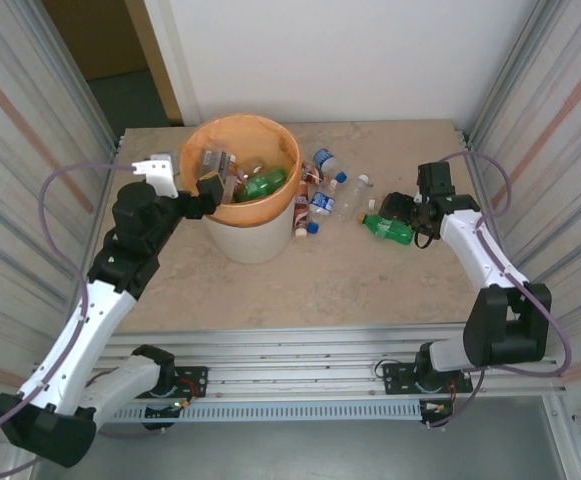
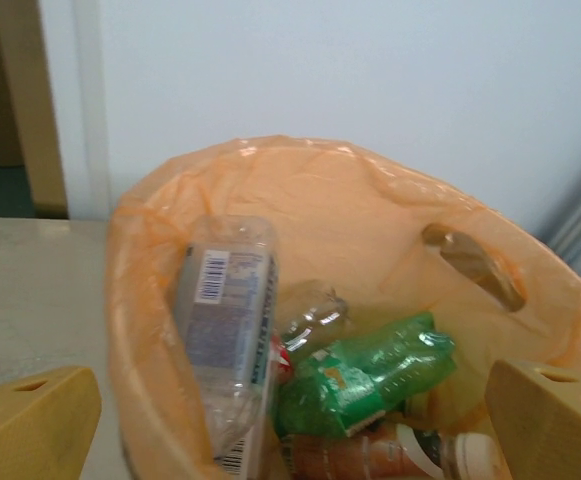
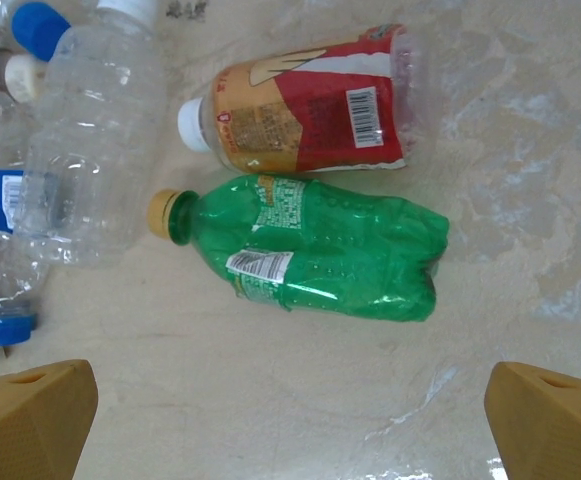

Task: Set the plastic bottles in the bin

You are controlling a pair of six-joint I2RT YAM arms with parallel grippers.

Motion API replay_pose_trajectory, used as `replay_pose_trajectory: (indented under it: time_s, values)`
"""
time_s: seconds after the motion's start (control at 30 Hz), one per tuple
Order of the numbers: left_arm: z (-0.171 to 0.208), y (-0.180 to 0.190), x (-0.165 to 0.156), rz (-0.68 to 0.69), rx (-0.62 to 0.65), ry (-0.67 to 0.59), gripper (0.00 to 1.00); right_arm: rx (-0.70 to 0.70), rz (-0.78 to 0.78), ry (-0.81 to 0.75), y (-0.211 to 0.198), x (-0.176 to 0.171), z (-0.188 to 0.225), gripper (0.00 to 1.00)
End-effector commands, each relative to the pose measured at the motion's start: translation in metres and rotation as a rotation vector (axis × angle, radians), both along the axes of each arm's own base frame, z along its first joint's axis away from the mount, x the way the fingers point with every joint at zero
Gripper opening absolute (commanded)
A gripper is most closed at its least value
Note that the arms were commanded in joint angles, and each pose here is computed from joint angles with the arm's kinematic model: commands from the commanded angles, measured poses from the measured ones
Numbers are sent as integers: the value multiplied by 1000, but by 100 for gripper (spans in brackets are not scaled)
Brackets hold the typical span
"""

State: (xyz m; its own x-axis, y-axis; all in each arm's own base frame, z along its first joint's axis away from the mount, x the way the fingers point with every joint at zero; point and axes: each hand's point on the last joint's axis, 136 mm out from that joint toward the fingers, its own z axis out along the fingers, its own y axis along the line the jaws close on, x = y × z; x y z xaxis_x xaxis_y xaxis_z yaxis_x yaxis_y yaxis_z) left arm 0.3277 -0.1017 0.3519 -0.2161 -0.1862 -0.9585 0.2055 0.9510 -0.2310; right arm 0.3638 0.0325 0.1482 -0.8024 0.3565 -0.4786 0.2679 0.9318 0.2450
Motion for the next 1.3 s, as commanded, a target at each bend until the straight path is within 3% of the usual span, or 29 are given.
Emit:
replay_pose_trajectory:
  time_s: [0.0,0.37,0.97,1.27]
  values:
    - [12,24,-4,125,-53,-77,99,3,74,-27,5,18,7,98]
    - [8,63,-26,280,-88,-120,99,-21,167,-2,13,45,-18,98]
    - [1,69,-23,303,-129,-118,99,5,232,91,22,60,-63,99]
    - [-6,69,-21,306,-135,-104,99,17,226,146,25,48,-77,100]
